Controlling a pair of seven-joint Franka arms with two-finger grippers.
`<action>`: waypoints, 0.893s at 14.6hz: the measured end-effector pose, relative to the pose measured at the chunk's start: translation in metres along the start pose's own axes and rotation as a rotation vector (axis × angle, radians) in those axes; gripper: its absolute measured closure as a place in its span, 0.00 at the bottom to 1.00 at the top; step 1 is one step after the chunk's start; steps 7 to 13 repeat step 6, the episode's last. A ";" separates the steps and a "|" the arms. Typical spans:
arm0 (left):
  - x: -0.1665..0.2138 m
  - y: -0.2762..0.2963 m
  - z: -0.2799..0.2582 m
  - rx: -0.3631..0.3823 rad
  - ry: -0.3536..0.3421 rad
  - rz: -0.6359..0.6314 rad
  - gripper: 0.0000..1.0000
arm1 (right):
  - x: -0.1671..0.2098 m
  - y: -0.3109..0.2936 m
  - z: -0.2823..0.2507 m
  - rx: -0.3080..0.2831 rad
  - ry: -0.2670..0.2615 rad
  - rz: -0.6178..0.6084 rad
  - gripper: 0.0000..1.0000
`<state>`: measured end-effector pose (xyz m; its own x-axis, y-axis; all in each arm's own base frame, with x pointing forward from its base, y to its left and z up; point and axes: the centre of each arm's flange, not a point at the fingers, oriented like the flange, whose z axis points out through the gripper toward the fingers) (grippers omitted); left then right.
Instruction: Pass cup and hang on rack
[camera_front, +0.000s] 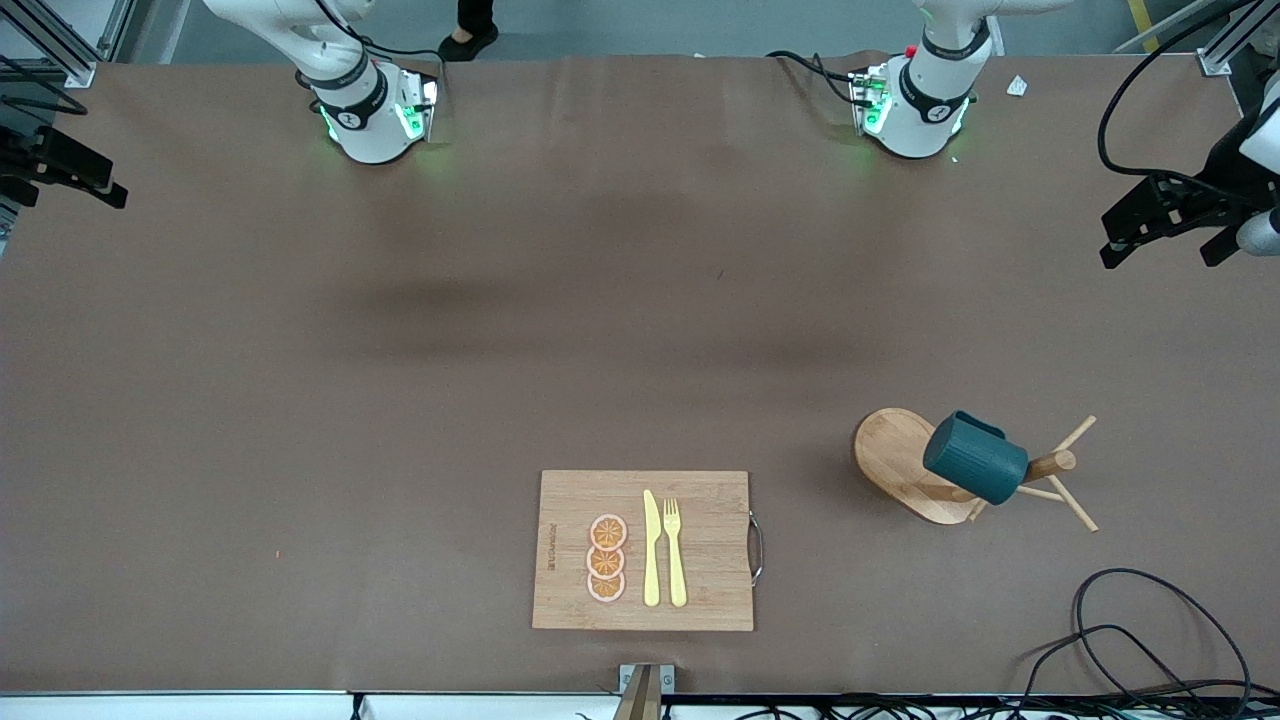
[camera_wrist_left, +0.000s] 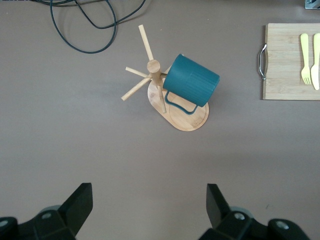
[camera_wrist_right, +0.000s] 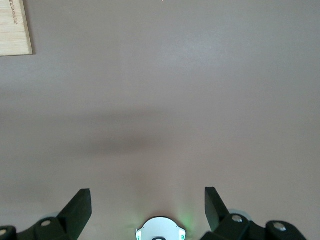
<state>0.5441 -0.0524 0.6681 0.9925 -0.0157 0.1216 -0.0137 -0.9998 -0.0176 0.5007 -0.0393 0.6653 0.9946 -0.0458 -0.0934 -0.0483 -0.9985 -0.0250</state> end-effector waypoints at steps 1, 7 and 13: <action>0.000 0.001 0.000 0.000 0.000 0.002 0.00 | 0.000 0.000 0.000 0.000 0.000 0.000 0.00; 0.001 0.000 0.002 0.000 -0.003 0.003 0.00 | 0.000 0.000 0.000 0.000 0.000 -0.006 0.00; 0.001 0.000 0.002 0.000 -0.003 0.003 0.00 | 0.000 0.000 0.000 0.000 0.000 -0.006 0.00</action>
